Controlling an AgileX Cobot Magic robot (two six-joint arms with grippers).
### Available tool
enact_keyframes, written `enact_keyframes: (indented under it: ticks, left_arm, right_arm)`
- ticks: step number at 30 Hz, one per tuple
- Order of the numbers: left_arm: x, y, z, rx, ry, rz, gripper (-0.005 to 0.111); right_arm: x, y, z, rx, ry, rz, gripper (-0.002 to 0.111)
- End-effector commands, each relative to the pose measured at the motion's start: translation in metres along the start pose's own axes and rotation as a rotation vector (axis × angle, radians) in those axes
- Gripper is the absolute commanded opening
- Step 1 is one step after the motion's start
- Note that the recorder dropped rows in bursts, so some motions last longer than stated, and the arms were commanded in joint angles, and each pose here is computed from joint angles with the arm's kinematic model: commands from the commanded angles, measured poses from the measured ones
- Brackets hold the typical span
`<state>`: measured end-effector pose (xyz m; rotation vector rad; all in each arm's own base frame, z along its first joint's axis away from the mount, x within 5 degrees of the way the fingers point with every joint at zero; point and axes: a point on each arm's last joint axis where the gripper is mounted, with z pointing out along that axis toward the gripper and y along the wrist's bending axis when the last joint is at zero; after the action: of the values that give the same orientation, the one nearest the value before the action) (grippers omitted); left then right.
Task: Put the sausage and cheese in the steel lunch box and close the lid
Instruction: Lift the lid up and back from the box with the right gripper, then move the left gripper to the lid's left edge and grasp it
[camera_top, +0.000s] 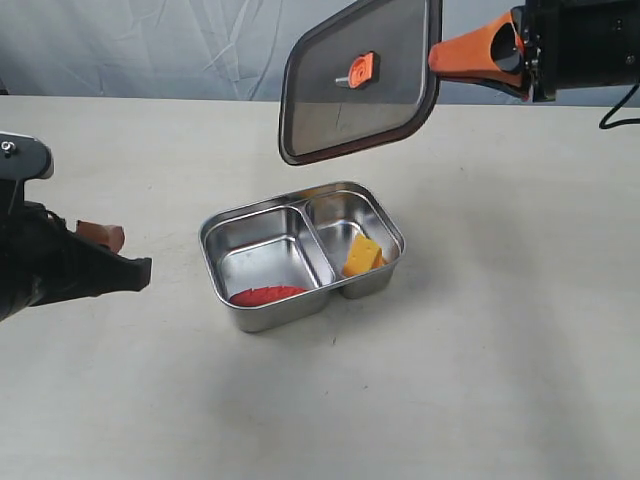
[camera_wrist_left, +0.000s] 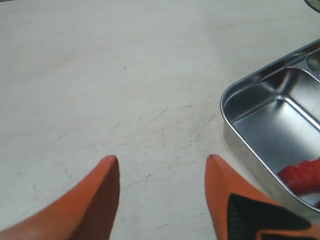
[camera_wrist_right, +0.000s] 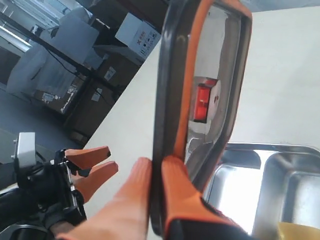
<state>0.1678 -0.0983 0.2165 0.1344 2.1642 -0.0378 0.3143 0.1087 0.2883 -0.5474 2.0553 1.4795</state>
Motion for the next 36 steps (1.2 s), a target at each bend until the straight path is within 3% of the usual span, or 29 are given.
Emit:
enact_keyframes:
  ticks: [1, 3, 6, 8, 9, 11, 14, 19, 23, 25, 30, 33, 36]
  left_arm:
    - [-0.001, 0.003, -0.001, -0.013, -0.009, -0.087, 0.05]
    - [-0.001, 0.003, -0.001, -0.012, -0.01, -0.154, 0.05]
    - [-0.002, 0.002, -0.001, -0.008, -0.023, -0.146, 0.05]
    - [-0.005, 0.0, -0.001, 0.016, -0.051, -0.222, 0.05]
    - [-0.009, -0.003, -0.001, 0.06, -0.097, -0.31, 0.05]
    - [-0.013, -0.01, 0.0, 0.135, -0.134, -0.353, 0.05]
    - [-0.013, -0.018, 0.004, 0.195, -0.134, -0.334, 0.05]
    - [-0.004, -0.03, 0.017, 0.234, -0.11, -0.13, 0.05]
    - [-0.011, -0.051, 0.011, 0.407, -0.283, 0.32, 0.052]
    - [-0.011, -0.057, 0.007, 0.452, -0.338, 0.449, 0.052]
    - [-0.009, -0.06, 0.006, 0.474, -0.346, 0.544, 0.052]
    - [-0.006, -0.067, 0.002, 0.533, -0.407, 0.75, 0.052]
    - [-0.008, -0.07, -0.001, 0.554, -0.482, 0.849, 0.052]
  right_arm:
    - [-0.003, 0.007, -0.003, 0.001, -0.004, 0.036, -0.001]
    - [0.0, 0.005, -0.003, 0.018, 0.026, 0.035, -0.001]
    - [0.005, 0.004, -0.003, 0.024, 0.042, 0.052, -0.001]
    - [0.013, 0.003, -0.003, 0.018, 0.039, 0.089, -0.001]
    - [0.021, 0.002, 0.0, 0.0, 0.028, 0.132, -0.001]
    - [0.029, 0.002, 0.007, -0.026, 0.024, 0.17, -0.001]
    - [0.031, 0.005, 0.011, -0.061, -0.014, 0.213, -0.001]
    - [0.025, 0.017, 0.007, -0.087, -0.071, 0.204, -0.001]
    - [0.016, 0.038, 0.005, -0.153, -0.158, 0.197, -0.001]
    - [0.019, 0.04, 0.01, -0.156, -0.129, 0.19, -0.001]
    - [0.031, 0.032, 0.009, -0.141, -0.118, 0.24, -0.001]
    - [0.039, 0.028, 0.01, -0.135, -0.109, 0.269, -0.001]
    - [0.04, 0.028, 0.01, -0.136, -0.111, 0.277, -0.001]
